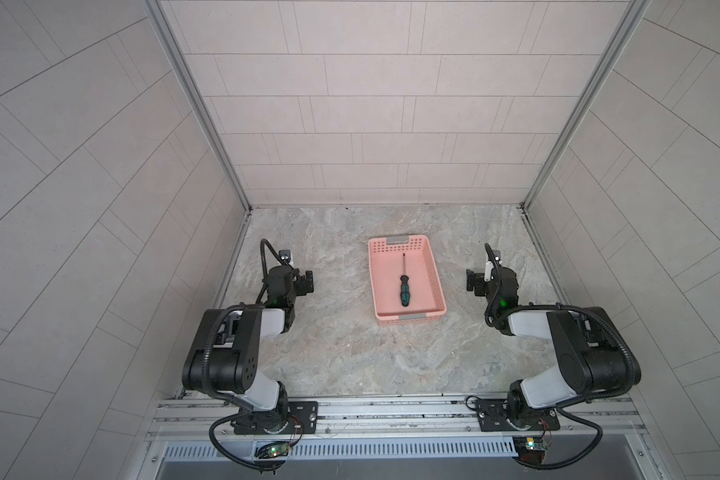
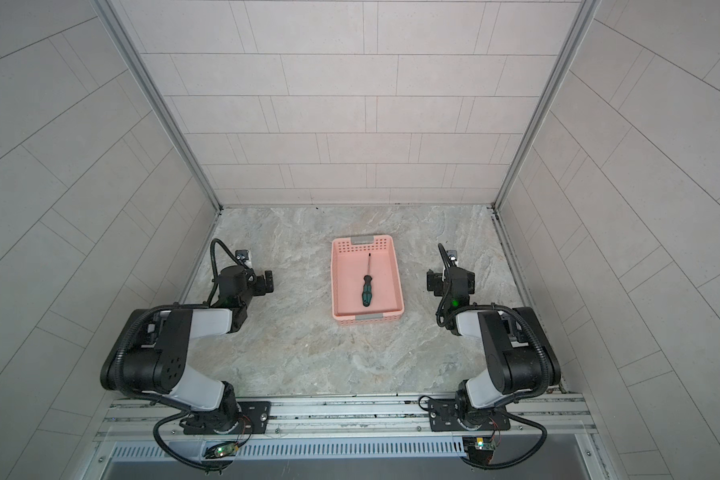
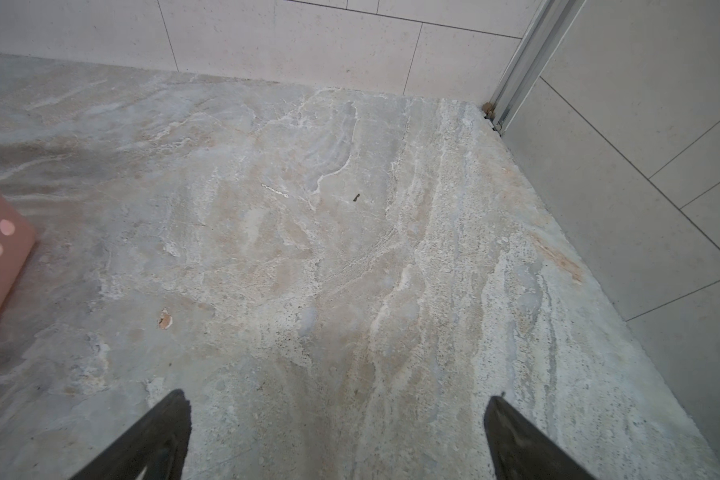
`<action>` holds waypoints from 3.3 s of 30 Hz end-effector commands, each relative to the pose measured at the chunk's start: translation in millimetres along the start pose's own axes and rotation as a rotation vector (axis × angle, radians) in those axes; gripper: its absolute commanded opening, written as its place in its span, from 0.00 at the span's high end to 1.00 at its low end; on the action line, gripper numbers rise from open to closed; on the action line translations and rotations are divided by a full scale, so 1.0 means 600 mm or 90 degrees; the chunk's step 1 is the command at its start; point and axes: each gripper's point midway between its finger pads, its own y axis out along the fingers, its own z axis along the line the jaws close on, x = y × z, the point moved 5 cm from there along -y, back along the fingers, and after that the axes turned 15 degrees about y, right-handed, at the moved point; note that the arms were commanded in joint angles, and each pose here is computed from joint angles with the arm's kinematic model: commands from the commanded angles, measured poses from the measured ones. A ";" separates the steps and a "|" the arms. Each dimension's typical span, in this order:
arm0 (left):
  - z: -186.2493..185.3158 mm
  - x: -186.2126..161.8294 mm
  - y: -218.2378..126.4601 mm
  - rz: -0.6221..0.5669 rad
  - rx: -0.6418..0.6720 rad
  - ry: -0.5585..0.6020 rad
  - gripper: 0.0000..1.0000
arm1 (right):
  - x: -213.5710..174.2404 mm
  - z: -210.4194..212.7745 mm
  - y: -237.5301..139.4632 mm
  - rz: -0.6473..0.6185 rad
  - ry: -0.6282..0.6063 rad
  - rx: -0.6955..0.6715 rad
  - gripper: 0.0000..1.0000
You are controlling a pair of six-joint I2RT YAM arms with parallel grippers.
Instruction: Put the screwdriver in the bin
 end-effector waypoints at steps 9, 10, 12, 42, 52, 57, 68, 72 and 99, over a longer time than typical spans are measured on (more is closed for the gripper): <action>0.002 0.014 0.000 -0.018 0.005 -0.003 0.00 | 0.008 -0.002 0.002 -0.011 -0.006 -0.015 0.00; 0.001 0.014 0.000 -0.018 0.005 -0.002 0.00 | 0.009 -0.002 0.002 -0.011 -0.006 -0.014 0.00; 0.001 0.014 0.000 -0.018 0.005 -0.001 0.00 | 0.009 -0.002 0.002 -0.011 -0.005 -0.015 0.00; 0.002 0.014 0.000 -0.017 0.006 -0.003 0.00 | 0.009 -0.002 0.002 -0.012 -0.009 -0.019 0.00; 0.002 0.014 0.000 -0.018 0.005 -0.003 0.00 | 0.009 -0.002 0.001 -0.013 -0.007 -0.018 0.00; 0.002 0.014 0.000 -0.017 0.006 -0.003 0.00 | 0.006 -0.008 -0.017 -0.043 0.002 -0.012 0.00; 0.002 0.014 0.000 -0.018 0.005 -0.003 0.00 | 0.009 -0.005 -0.007 -0.031 -0.001 -0.024 0.00; 0.002 0.014 0.000 -0.018 0.005 -0.003 0.00 | 0.008 -0.013 -0.015 -0.048 0.012 -0.033 0.00; 0.002 0.014 0.000 -0.017 0.005 -0.003 0.00 | 0.014 -0.027 -0.006 -0.044 0.026 -0.110 0.00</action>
